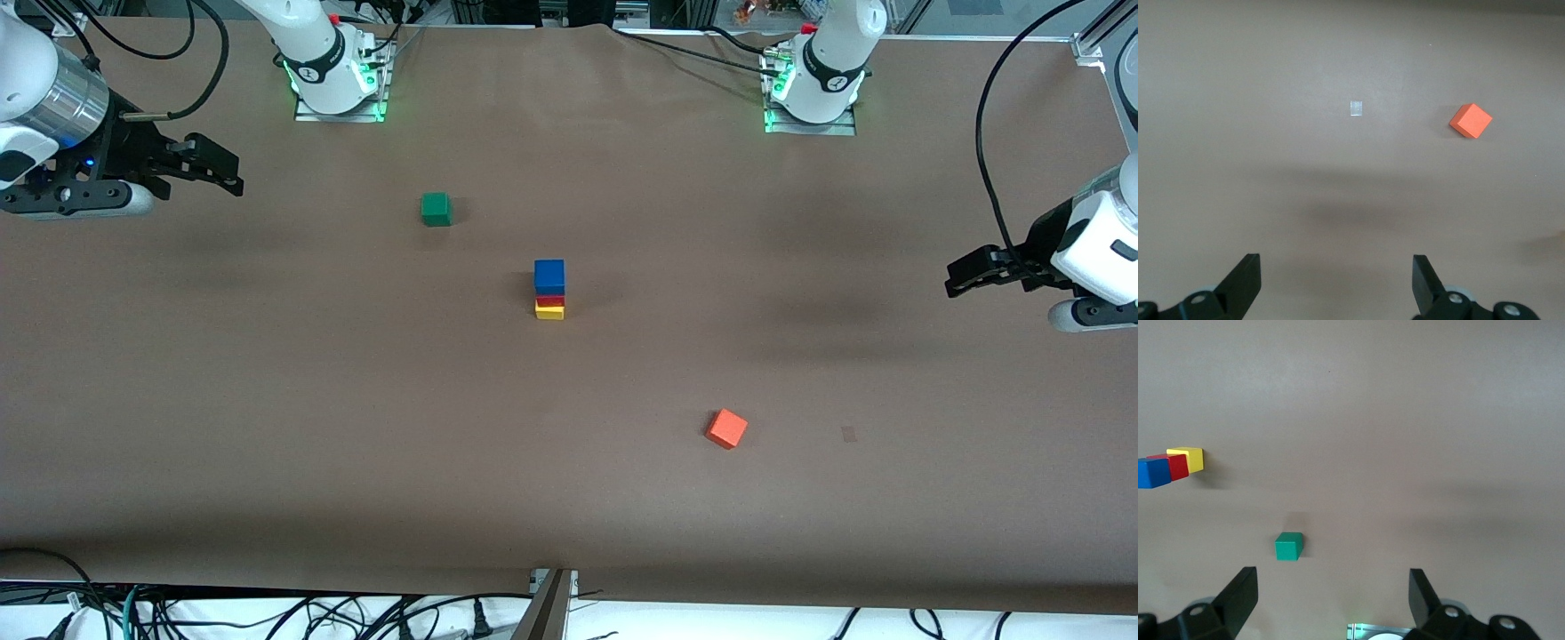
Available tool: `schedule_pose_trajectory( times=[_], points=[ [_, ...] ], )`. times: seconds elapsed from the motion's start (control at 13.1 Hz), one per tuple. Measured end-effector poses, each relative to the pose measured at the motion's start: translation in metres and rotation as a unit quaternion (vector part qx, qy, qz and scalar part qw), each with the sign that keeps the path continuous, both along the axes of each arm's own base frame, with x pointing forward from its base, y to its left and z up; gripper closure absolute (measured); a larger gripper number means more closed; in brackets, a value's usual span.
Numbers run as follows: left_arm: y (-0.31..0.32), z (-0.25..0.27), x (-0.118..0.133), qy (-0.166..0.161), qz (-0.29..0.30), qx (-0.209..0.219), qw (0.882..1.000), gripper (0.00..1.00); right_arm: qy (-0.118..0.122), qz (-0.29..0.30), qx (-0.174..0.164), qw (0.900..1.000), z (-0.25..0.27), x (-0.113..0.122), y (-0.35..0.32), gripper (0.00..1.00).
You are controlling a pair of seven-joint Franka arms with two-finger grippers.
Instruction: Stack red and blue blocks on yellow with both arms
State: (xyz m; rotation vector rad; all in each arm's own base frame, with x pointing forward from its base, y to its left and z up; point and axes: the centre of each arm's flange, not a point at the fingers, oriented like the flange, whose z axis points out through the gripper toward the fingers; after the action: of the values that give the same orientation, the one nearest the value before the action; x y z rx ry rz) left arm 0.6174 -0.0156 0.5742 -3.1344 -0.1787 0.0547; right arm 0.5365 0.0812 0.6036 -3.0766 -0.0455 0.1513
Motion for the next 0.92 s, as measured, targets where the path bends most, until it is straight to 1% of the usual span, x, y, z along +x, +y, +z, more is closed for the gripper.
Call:
schedule_pose_trajectory(
  times=[0.31, 0.53, 0.92],
  points=[
    [0.0, 0.0, 0.0, 0.0, 0.0, 0.0, 1.0, 0.0, 0.001, 0.0, -0.002, 1.0, -0.0046, 0.009, -0.0007, 0.0],
    [0.0, 0.0, 0.0, 0.0, 0.0, 0.0, 1.0, 0.0, -0.002, 0.016, -0.004, 1.0, -0.0027, 0.01, -0.0026, 0.0],
    [0.0002, 0.0, 0.0, 0.0, 0.0, 0.0, 1.0, 0.0, 0.0, 0.028, -0.004, 1.0, -0.0054, 0.0115, -0.0045, 0.0]
  ],
)
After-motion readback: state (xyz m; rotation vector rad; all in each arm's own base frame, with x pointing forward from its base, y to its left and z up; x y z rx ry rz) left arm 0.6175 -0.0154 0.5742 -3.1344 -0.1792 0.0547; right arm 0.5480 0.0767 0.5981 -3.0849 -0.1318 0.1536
